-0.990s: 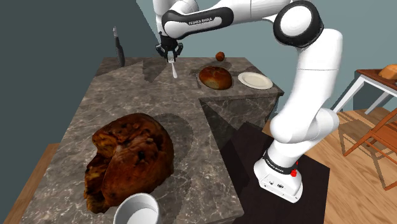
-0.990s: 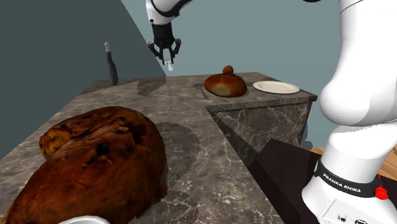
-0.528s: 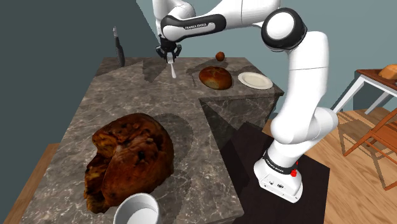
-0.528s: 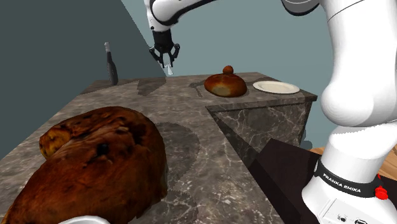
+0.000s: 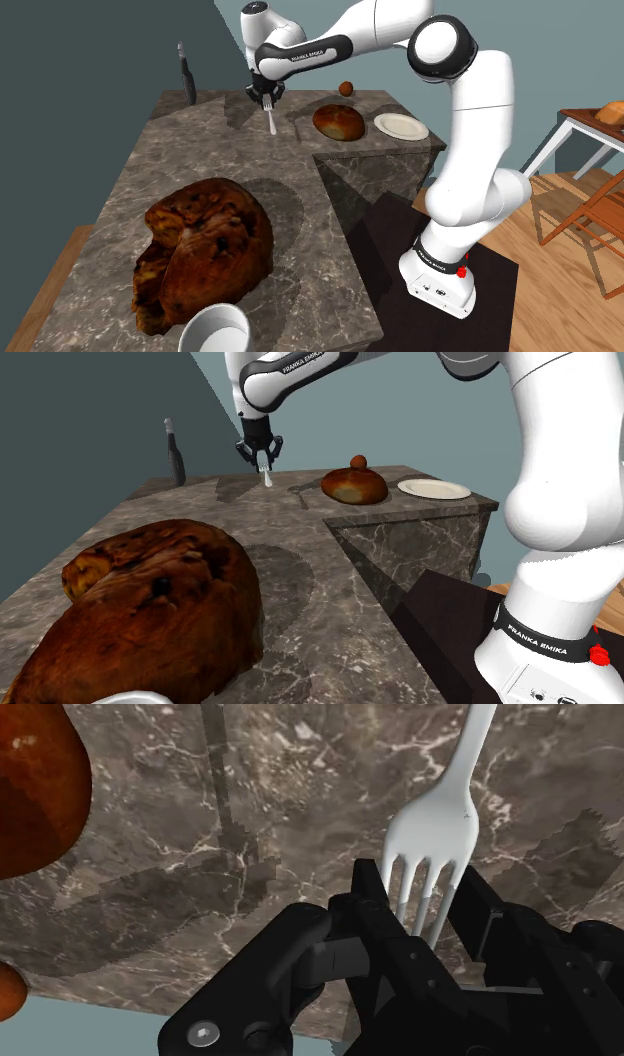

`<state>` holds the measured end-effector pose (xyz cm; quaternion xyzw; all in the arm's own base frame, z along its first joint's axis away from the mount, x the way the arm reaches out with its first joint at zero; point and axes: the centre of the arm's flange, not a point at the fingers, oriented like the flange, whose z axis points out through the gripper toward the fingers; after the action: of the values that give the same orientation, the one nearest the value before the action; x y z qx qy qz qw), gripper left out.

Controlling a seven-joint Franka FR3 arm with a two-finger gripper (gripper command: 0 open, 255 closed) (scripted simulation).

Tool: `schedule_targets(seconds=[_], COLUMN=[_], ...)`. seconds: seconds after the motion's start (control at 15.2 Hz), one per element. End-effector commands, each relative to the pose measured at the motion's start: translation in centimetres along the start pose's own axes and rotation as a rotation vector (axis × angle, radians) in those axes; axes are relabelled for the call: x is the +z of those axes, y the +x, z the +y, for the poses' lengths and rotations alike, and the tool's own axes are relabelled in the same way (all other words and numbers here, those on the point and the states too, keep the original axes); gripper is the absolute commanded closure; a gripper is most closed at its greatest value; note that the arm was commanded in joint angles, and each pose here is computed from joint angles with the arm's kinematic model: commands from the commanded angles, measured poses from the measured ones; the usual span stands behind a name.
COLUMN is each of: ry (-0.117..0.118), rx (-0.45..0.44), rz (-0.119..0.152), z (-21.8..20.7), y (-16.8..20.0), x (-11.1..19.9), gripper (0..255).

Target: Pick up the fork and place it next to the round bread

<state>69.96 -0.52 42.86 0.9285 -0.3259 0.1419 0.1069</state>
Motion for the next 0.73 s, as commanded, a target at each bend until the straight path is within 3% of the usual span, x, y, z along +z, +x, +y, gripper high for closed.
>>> schedule_targets(seconds=[0.0,0.66], ry=[0.000,0.000], rx=[0.000,0.000], rz=[0.000,0.000], z=[0.0,-0.5], y=[-0.4,-2.1], x=[1.1,6.0], gripper=[255,255])
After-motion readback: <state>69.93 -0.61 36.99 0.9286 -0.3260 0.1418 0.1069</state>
